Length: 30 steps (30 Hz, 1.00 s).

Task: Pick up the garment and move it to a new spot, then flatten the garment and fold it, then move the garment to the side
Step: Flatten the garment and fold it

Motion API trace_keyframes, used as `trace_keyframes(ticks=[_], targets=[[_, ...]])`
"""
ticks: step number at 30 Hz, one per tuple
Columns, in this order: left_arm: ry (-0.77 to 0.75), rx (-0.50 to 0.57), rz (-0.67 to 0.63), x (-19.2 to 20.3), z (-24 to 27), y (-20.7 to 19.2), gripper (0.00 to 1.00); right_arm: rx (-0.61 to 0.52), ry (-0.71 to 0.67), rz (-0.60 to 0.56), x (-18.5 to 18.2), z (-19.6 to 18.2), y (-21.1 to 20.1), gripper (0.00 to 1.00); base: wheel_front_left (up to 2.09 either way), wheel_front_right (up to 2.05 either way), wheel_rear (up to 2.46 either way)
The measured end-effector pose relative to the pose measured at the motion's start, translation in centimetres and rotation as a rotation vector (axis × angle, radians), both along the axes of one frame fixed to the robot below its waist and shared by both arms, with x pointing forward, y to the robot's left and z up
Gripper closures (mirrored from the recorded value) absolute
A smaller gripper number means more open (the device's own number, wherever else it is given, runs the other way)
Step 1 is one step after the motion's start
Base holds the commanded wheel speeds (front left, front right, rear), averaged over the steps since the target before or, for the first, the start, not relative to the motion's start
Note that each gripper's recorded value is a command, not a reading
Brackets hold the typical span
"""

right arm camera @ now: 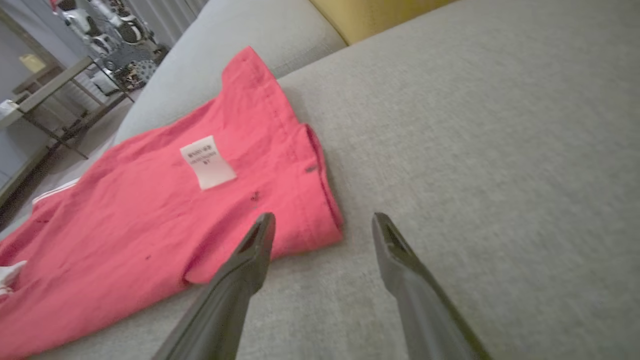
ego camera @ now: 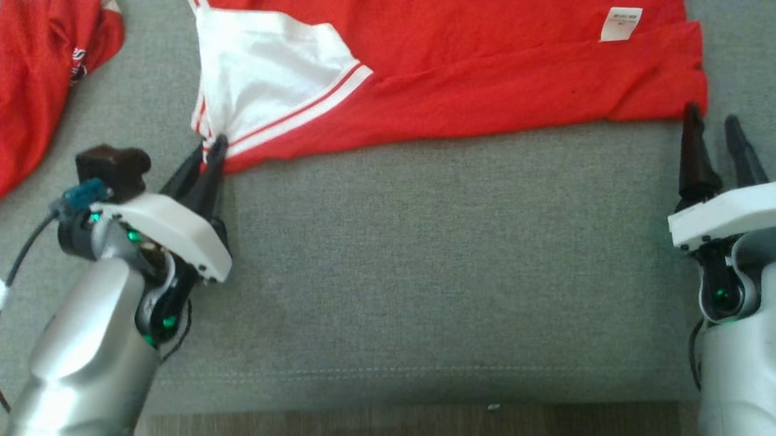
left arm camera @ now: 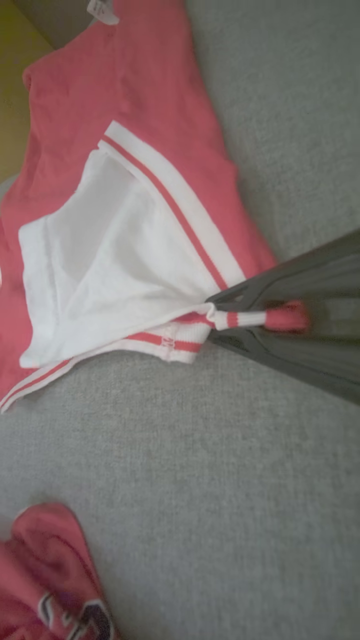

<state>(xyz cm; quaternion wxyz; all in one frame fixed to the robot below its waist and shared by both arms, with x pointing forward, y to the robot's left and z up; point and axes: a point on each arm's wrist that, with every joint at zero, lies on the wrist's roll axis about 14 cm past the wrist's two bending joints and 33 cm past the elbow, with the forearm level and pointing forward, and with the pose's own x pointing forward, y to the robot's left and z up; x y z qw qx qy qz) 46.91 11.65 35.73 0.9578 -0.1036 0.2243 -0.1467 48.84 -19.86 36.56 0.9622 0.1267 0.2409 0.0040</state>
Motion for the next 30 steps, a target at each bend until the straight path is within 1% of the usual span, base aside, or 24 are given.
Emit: trace_keyframes(ticks=[4,5,7,15,16,17,18,19,23,26,30], targets=[[0.005,-0.018,-0.002,-1.6,0.3,-0.2,1.00,-0.007,0.048,-0.021,-0.7,-0.6,-0.4,0.00,0.00,0.00,0.00],[0.012,-0.020,0.001,-2.5,0.4,-0.1,1.00,-0.003,0.085,-0.019,-0.9,-1.1,-0.2,0.00,0.00,0.00,0.00],[0.017,-0.027,0.009,-3.0,0.5,0.1,1.00,0.006,0.124,-0.003,-1.1,-1.7,0.5,0.00,0.00,0.00,0.00],[0.027,-0.018,0.008,-3.0,0.3,0.3,1.00,0.001,0.142,0.012,1.4,-1.6,1.0,0.00,0.00,0.00,0.00],[0.030,-0.016,0.005,-3.0,0.1,0.3,1.00,0.001,0.146,0.012,1.6,-1.6,1.0,0.15,0.00,0.00,0.00],[0.031,-0.014,0.002,-3.0,0.1,0.3,1.00,-0.001,0.148,0.014,1.8,-1.6,1.0,0.54,0.00,0.00,0.00],[0.032,-0.012,-0.001,-2.9,0.0,0.3,1.00,-0.002,0.149,0.017,2.1,-1.6,1.0,0.90,0.00,0.00,0.00],[0.032,-0.012,-0.001,-2.9,0.0,0.3,1.00,-0.002,0.149,0.017,2.1,-1.6,1.0,1.00,0.00,0.00,0.00],[0.026,-0.007,-0.003,-2.8,0.2,0.3,1.00,-0.005,0.163,0.024,2.2,-1.7,0.9,1.00,0.00,0.00,0.00],[0.011,-0.008,-0.002,-2.8,0.6,0.3,1.00,-0.007,0.140,0.016,2.1,-1.2,0.4,1.00,0.00,0.00,0.00],[-0.014,-0.025,-0.010,-2.8,1.5,0.2,1.00,0.017,0.119,-0.001,0.7,-0.9,-0.3,1.00,0.00,0.00,0.00]])
